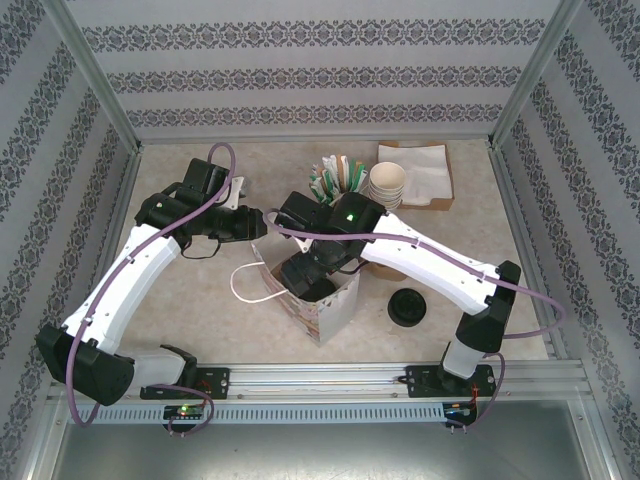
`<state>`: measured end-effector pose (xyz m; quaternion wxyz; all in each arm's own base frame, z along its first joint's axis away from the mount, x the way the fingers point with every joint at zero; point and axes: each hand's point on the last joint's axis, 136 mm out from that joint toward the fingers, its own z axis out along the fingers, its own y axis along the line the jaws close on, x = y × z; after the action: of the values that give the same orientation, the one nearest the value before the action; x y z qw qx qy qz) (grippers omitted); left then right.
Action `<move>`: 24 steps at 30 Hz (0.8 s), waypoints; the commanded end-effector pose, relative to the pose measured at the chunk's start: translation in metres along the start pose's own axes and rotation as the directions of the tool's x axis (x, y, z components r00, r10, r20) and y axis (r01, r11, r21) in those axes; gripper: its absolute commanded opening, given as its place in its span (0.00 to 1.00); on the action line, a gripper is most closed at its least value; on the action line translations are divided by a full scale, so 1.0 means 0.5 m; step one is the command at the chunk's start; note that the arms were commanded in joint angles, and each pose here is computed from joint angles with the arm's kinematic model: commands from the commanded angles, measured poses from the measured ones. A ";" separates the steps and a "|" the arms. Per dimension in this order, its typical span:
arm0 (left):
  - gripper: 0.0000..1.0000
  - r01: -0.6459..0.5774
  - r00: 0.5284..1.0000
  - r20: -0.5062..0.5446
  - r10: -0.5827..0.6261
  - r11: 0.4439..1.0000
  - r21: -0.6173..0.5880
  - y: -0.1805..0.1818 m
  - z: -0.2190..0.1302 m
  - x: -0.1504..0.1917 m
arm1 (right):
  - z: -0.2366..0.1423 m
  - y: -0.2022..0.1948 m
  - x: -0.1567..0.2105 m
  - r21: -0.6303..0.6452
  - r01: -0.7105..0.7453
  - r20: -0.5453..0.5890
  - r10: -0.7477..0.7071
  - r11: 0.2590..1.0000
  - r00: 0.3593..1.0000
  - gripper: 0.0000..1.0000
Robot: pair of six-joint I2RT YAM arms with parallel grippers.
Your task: Pack the takeout coffee
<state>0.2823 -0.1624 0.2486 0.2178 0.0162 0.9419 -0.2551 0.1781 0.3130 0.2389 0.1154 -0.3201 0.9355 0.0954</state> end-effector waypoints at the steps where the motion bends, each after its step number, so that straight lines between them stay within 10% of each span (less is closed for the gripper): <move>1: 0.40 -0.027 1.000 -0.003 0.027 1.000 -0.007 -0.005 -0.008 0.005 | -0.052 0.001 0.005 0.002 0.004 0.043 -0.004 1.000 0.999 0.95; 24: 0.41 -0.029 1.000 0.012 0.029 1.000 0.004 -0.008 -0.008 0.005 | -0.220 0.004 0.001 -0.066 0.021 0.254 -0.004 0.998 0.967 0.88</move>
<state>0.2824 -0.1627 0.2489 0.2183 0.0165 0.9417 -0.2555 0.1635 0.2965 0.3287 0.2034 -0.3206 0.9106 0.1632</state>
